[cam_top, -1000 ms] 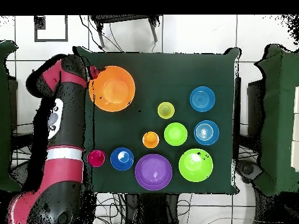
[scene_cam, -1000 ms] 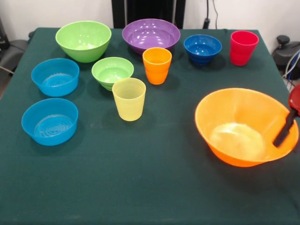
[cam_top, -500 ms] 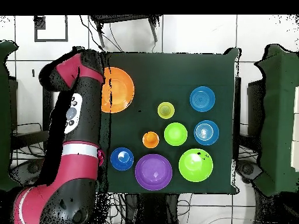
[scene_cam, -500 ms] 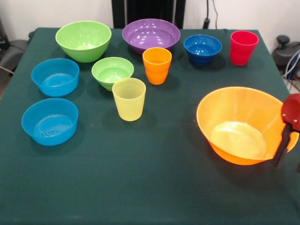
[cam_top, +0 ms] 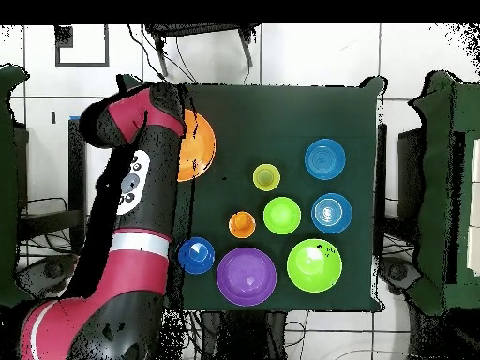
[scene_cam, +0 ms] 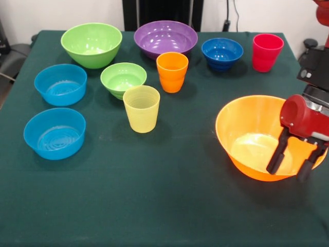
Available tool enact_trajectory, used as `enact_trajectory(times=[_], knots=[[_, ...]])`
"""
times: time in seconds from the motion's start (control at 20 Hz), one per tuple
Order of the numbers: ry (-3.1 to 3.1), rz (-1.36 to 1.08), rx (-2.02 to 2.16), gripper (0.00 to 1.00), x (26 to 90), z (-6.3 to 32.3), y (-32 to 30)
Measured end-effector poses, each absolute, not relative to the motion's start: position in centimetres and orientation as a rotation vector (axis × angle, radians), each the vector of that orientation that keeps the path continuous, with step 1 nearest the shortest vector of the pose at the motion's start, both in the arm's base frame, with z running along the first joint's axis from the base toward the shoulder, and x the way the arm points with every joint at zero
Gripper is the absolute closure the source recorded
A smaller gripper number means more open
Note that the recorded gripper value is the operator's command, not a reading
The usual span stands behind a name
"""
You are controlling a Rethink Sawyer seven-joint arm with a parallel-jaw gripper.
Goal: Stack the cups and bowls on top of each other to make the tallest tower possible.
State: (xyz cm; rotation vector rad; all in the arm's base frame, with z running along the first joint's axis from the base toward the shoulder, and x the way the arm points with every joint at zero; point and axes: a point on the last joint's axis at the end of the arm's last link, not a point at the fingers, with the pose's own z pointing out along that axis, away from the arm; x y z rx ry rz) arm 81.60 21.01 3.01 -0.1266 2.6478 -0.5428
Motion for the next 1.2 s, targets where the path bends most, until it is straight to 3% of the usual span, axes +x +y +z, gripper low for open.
enact_trajectory(times=[1.2], knots=[[2.737,-0.523,-0.103,0.0,78.2,0.5,21.6]])
